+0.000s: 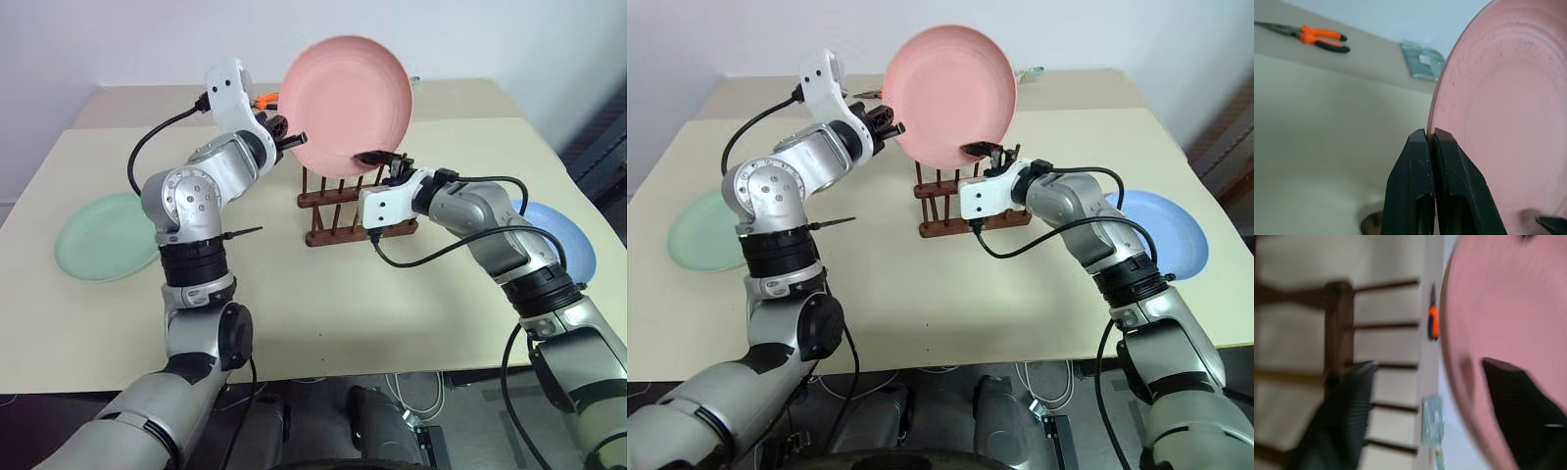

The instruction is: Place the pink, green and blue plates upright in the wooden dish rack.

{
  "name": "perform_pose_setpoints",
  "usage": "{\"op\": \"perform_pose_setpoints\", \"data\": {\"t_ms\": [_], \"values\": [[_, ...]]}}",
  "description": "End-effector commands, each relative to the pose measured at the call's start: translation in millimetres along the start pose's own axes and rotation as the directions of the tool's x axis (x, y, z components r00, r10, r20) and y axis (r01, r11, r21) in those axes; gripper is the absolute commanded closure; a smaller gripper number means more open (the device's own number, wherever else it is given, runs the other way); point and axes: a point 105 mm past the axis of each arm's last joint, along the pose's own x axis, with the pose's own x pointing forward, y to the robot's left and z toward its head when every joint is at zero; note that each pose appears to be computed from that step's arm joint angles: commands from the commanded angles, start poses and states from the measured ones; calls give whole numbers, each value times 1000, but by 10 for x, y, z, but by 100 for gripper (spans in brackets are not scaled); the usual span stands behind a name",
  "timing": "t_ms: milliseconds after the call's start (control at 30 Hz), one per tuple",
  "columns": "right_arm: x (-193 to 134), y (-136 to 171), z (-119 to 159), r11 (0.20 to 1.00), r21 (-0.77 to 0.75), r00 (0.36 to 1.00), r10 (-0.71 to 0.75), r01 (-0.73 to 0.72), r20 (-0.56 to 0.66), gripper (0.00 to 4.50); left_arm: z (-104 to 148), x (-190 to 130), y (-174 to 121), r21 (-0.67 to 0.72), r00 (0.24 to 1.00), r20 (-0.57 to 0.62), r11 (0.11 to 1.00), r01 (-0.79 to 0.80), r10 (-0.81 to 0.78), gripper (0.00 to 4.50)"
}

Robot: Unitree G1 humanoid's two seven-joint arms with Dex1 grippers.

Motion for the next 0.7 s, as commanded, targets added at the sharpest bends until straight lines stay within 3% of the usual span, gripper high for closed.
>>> {"op": "perform_pose_setpoints", "data": {"t_ms": [33, 133, 167, 200, 267, 400, 433, 500, 567, 600, 633, 700], "values": [[-40, -174, -46, 997, -43, 997, -69, 68, -22, 280, 91, -92, -119, 12, 998, 35, 999, 49, -49, 450], [-48, -174, -68, 996, -50, 996, -78, 76, -36, 441, 45, -106, -121, -1, 998, 22, 998, 62, -62, 450], [-60, -189, -81, 994, -62, 995, -90, 88, -43, 447, 65, -116, -137, -36, 995, 44, 995, 88, -87, 450], [-75, -205, -92, 992, -74, 994, -103, 99, -48, 450, 95, -128, -155, -75, 991, 70, 990, 116, -111, 389], [-113, -242, -114, 989, -83, 990, -128, 124, -53, 450, 194, -157, -166, -116, 980, 135, 980, 159, -143, 312], [-312, -460, -187, 962, 79, 965, -258, 261, -50, 450, 378, -218, 151, 80, 965, 254, 996, 49, -68, 110], [-366, -498, -203, 948, 140, 958, -283, 287, -49, 450, 383, -226, 239, 133, 963, 265, 991, 13, -48, 110], [-552, -625, -205, 827, 442, 926, -376, 348, -26, 450, 362, -280, 415, 279, 956, 290, 960, -30, -54, 110], [-775, -803, -214, 564, 757, 870, -493, 329, -11, 450, 249, -350, 489, 436, 954, 271, 900, -4, -128, 110], [-905, -870, -173, 406, 883, 841, -541, 236, 24, 450, 96, -406, 494, 555, 957, 213, 830, 49, -199, 110], [-1008, -917, -126, 289, 947, 815, -577, 141, 55, 450, -63, -459, 489, 621, 955, 145, 775, 116, -260, 110], [-1118, -929, -72, 131, 991, 800, -594, -9, 86, 450, -304, -546, 495, 660, 942, 30, 714, 232, -333, 110]]}}
